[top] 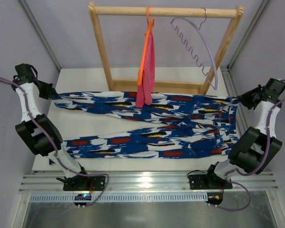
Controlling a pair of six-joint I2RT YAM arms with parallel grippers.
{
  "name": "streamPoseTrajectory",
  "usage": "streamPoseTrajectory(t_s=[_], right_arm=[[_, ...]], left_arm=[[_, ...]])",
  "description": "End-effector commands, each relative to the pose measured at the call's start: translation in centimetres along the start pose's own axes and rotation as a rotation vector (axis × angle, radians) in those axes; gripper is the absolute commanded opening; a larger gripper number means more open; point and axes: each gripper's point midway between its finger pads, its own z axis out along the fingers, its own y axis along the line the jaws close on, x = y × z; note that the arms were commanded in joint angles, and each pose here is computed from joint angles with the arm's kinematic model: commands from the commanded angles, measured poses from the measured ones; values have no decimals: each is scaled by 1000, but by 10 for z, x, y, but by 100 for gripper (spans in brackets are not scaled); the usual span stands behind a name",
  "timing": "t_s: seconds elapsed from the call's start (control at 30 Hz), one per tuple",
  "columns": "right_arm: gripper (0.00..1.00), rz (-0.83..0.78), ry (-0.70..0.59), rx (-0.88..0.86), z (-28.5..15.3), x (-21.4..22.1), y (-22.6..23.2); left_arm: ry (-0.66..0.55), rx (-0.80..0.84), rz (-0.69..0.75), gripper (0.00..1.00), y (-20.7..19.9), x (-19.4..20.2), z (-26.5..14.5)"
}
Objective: Place the trousers on the hanger
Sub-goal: Fold the trousers
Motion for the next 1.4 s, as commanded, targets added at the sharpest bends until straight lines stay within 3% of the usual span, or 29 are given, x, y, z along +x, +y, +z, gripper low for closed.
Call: streamPoseTrajectory(t_s=[0.0, 0.4, 0.67, 1.03, 1.37], right_arm=[[4, -7, -151, -95, -22, -37, 10], [4, -26, -111, -50, -35, 1, -14], [4, 10, -120, 29, -44, 13, -50], [4, 78, -184, -27, -68, -4, -40], [4, 187, -191, -33, -80, -2, -54]], left_arm=[[-108, -23, -18, 0, 22, -32, -25], [-123, -71, 50, 0, 61, -11, -49], [-124, -66, -25, 0, 96, 8, -52], [-136, 55, -111, 0, 78, -5, -83], [-154, 44, -197, 0, 93, -17, -94]])
